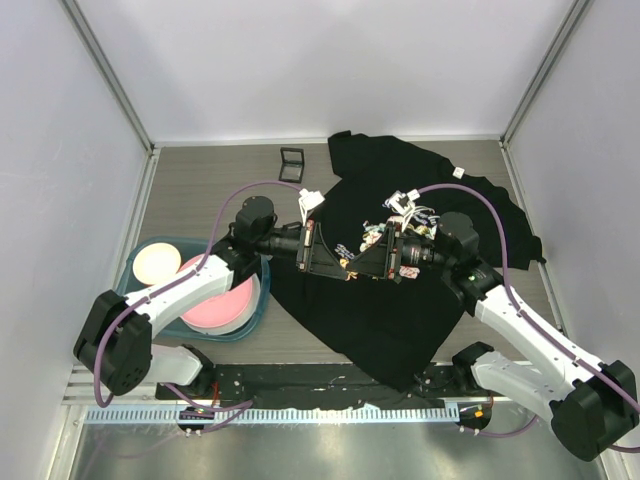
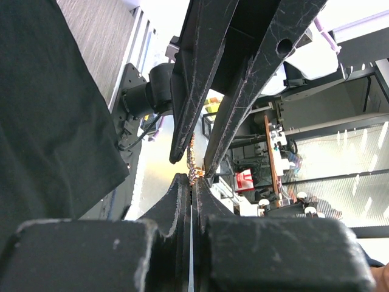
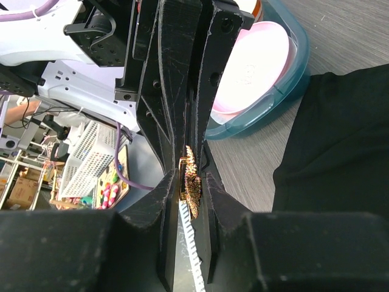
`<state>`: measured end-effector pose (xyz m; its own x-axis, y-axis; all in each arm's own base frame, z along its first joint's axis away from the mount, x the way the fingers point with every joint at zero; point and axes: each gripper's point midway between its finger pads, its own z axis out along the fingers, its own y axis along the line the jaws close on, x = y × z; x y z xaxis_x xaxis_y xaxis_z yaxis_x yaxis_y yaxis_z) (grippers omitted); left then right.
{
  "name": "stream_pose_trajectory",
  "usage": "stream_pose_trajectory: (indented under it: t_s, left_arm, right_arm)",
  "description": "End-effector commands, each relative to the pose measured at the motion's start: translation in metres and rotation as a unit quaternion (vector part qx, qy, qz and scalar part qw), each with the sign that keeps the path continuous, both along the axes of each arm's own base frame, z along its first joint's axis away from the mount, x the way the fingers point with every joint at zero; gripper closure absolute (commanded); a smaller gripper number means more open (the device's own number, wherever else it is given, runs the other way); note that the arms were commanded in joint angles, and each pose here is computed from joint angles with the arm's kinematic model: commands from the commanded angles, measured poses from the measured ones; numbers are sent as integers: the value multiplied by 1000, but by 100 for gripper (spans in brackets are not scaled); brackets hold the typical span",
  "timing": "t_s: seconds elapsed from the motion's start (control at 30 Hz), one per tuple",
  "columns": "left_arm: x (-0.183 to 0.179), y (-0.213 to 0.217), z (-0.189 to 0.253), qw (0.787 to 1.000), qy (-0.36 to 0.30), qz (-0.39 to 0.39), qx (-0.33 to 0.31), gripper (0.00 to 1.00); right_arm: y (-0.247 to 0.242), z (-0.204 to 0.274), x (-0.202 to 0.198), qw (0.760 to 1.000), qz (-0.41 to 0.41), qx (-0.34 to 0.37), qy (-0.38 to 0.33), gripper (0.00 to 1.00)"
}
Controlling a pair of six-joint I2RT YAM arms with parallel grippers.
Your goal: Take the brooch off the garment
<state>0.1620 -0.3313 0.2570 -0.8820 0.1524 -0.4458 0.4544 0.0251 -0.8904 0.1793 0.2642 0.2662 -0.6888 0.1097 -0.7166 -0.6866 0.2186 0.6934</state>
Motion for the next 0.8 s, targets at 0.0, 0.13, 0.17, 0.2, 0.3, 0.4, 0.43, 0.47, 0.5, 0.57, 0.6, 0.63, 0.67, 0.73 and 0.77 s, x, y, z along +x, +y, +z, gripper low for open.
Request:
stream_pose_trajectory:
  t_s: [0.0,0.13,0.17,0.2,0.3,0.4,0.43,0.47,0.5,0.57,0.6,0.63,0.67,0.73,0.77]
  left_arm:
    - [-5,2,14,999,-19,-20,-16,100]
    - [-4,0,24,999,-23,-17,-39,100]
    - [-4,0,28,999,-8,-12,-42,100]
    - [-3,-1,27,999,-1,-9,-45,100]
    - [-1,-2,41,997,7,1,-75,100]
    - [1,-3,50,996,11,7,-93,100]
    - [3,-3,49,996,13,13,-92,100]
    - [4,-4,50,996,13,17,-92,100]
    - [8,-5,50,995,15,29,-92,100]
    - [12,-5,52,995,22,44,-91,100]
    - [18,-6,51,993,30,64,-92,100]
    - [21,-6,51,992,33,75,-91,100]
    - [23,-6,51,992,36,85,-91,100]
    - [34,-7,46,988,47,121,-82,100]
    - [35,-6,44,987,49,132,-82,100]
  right_arm:
    - [2,19,-2,999,7,23,-32,76]
    - [4,19,-3,999,7,33,-31,76]
    - [6,20,-4,999,7,35,-32,76]
    - [8,18,-6,999,10,34,-30,77]
    - [13,15,-7,999,2,36,-33,79]
    - [17,11,-8,999,-9,35,-30,81]
    - [20,10,-11,999,-6,37,-31,84]
    - [21,10,-7,999,-22,37,-32,86]
    - [21,9,-7,998,-28,38,-33,88]
    - [23,13,-9,997,-43,45,-40,90]
    - [21,8,-1,995,-75,44,-38,88]
    - [21,8,-1,995,-85,48,-34,89]
    - [24,8,-4,994,-88,51,-32,88]
    - [26,8,2,990,-125,58,-22,87]
    - [33,7,-4,990,-125,65,-19,86]
